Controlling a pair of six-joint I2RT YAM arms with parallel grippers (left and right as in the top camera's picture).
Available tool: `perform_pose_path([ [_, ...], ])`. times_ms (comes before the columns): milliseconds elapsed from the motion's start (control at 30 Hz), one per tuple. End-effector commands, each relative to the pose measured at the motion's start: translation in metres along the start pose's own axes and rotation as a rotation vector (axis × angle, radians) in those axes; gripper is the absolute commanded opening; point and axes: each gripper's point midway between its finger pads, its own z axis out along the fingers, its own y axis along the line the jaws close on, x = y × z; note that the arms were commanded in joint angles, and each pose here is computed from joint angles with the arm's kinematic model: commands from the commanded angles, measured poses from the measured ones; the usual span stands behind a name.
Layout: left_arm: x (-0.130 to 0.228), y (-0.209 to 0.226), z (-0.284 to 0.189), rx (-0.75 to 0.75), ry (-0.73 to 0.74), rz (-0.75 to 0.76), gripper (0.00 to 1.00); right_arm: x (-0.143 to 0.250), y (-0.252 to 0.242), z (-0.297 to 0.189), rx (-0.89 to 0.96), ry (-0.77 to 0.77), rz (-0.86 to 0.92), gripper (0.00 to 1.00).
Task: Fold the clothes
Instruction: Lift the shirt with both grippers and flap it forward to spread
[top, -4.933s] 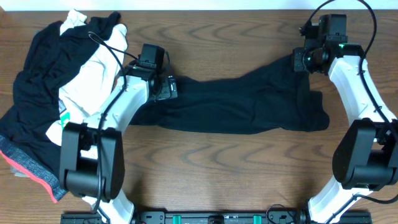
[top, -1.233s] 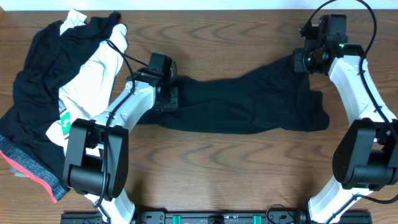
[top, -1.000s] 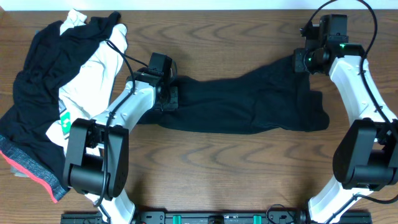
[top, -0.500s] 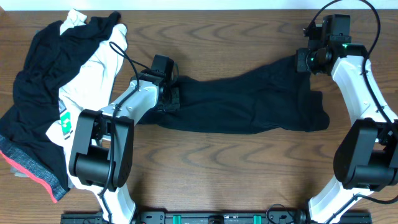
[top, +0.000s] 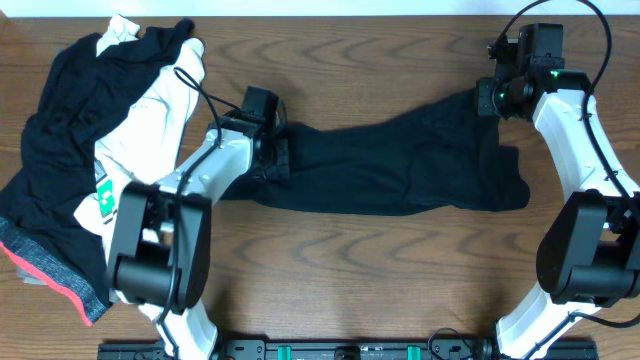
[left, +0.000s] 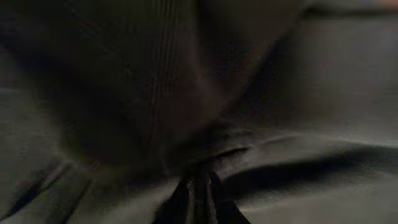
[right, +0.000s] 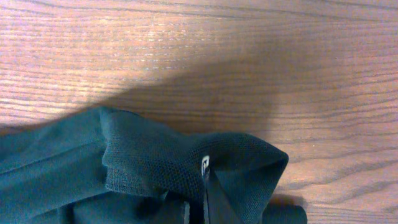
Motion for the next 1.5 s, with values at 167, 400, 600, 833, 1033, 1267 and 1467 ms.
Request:
perform_pose_path([
  [167, -0.086, -0.002, -0.179, 0.081, -0.496, -0.017, 0.06, -0.044, 0.000, -0.091, 0.024, -0.226, -0.021, 0.01],
  [400, -0.086, 0.003, -0.303, 0.127, -0.783, -0.022, 0.06, -0.049, -0.004, -0.191, 0.056, -0.405, -0.012, 0.01],
  [600, -0.053, -0.001, -0.379, 0.175, -0.963, -0.002, 0.06, -0.031, -0.002, -0.291, 0.091, -0.591, -0.010, 0.01],
  [833, -0.003, -0.002, -0.456, 0.235, -1.165, 0.013, 0.06, 0.000, 0.017, -0.398, 0.114, -0.848, -0.043, 0.01],
  [1033, 0.004, -0.004, -0.483, 0.264, -1.253, 0.018, 0.06, 0.003, 0.022, -0.427, 0.114, -0.946, -0.043, 0.01],
  [1267, -0.048, -0.008, -0.436, 0.243, -1.143, -0.009, 0.06, -0.032, 0.012, -0.374, 0.103, -0.841, -0.053, 0.01],
  [1467, -0.132, -0.015, -0.372, 0.231, -1.103, -0.014, 0.06, -0.098, -0.008, -0.290, 0.116, -0.786, -0.093, 0.01],
])
